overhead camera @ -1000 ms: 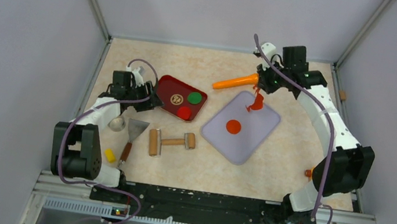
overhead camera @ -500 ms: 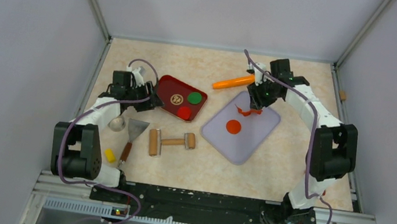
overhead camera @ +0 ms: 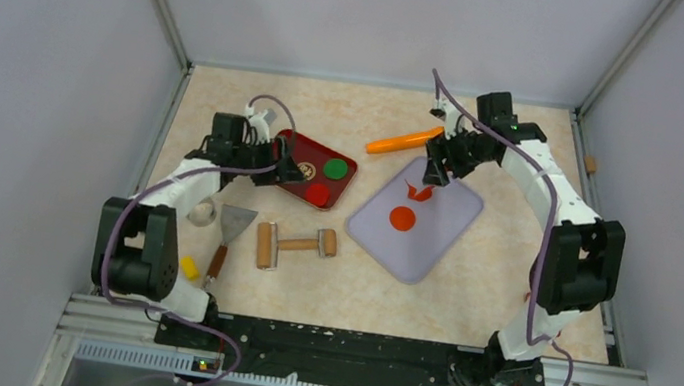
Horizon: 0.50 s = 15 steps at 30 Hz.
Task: Roll out the dumpling wrappers from the dough
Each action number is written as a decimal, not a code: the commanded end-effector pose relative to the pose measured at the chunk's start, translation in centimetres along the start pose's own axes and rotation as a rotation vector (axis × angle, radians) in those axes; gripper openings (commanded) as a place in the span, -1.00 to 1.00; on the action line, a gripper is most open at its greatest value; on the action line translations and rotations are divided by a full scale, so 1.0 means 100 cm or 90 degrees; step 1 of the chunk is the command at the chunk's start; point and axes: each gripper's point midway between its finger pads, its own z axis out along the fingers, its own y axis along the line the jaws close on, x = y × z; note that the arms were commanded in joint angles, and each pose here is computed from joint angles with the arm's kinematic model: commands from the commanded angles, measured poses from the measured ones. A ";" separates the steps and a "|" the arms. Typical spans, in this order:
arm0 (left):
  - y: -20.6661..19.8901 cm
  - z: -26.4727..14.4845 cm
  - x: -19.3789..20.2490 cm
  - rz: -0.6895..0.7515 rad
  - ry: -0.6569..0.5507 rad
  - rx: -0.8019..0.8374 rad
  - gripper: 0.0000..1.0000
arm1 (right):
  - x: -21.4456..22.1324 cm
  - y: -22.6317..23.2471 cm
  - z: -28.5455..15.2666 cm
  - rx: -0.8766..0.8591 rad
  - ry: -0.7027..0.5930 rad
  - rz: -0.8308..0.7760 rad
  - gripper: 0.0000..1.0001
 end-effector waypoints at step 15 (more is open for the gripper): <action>-0.215 0.158 -0.024 0.159 0.141 0.428 0.98 | -0.010 0.019 -0.003 -0.104 -0.045 -0.129 0.50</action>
